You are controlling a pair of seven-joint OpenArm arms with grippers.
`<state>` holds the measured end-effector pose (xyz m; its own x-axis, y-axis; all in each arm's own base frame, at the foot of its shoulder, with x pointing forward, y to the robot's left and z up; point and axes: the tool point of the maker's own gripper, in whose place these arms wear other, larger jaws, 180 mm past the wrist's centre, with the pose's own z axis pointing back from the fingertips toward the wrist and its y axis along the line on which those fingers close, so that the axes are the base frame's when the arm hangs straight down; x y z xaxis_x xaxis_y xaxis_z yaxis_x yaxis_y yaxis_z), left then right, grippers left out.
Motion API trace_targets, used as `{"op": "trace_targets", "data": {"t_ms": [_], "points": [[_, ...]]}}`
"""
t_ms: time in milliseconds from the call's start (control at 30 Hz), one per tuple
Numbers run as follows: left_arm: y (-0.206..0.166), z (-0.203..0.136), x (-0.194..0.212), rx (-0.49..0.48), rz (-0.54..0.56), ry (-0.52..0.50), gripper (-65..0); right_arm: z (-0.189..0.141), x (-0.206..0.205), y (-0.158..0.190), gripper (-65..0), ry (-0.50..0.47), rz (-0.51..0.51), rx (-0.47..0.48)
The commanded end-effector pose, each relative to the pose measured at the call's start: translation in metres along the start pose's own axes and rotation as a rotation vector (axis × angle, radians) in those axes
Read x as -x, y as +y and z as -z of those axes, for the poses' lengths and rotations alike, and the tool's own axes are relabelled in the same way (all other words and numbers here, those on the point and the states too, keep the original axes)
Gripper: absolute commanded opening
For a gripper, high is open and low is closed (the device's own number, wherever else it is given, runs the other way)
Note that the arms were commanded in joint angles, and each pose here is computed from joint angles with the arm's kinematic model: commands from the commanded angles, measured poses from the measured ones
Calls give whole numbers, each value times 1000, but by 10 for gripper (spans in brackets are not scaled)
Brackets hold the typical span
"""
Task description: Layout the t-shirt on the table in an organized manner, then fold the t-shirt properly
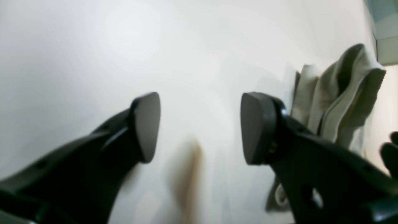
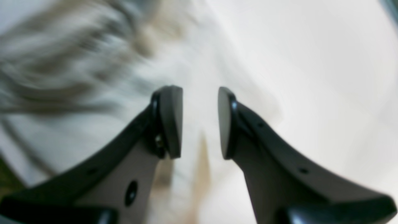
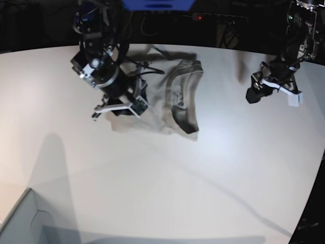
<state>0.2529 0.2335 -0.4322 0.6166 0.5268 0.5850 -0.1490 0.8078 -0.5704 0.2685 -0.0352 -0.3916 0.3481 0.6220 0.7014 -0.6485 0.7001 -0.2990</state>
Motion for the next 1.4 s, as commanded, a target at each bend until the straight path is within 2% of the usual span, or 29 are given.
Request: {"op": "trace_targets", "data": {"t_ms": [0, 67, 133, 300, 400, 500, 567, 700, 900, 1000, 1233, 1367], "points": [[-4, -3, -12, 21, 9, -32, -256, -4, -12, -11, -471, -48, 18, 30], [-8, -3, -11, 31, 11, -33, -256, -11, -4, -27, -459, -35, 46, 81], [-13, 0, -9, 41, -7, -40, -256, -15, 3, -30, -426, -20, 56, 93], [-18, 3, -7, 53, -23, -45, -256, -18, 21, -17, -293, 22, 69, 68], [-25, 8, -11, 67, -26, -57, -256, -20, 28, -8, -243, 38, 82, 51], [-25, 8, -10, 68, -29, -58, -256, -19, 31, -7, -227, 48, 87, 48], [-25, 8, -10, 68, -29, -58, -256, -14, 45, -4, -223, 116, 94, 31], [-25, 8, -10, 67, -28, -58, -256, -3, 66, -22, -225, 248, 110, 48], [-23, 7, -9, 62, -27, -55, -256, -4, 72, -32, -231, 268, 128, 70], [-23, 7, -11, 63, -27, -58, -256, -5, 75, -34, -294, 272, 131, 75], [-24, 8, -11, 65, -25, -59, -256, -2, 83, -40, -535, 303, 154, 82], [-24, 8, -12, 64, -26, -60, -256, -8, 96, -57, -614, 351, 187, 125]]}}
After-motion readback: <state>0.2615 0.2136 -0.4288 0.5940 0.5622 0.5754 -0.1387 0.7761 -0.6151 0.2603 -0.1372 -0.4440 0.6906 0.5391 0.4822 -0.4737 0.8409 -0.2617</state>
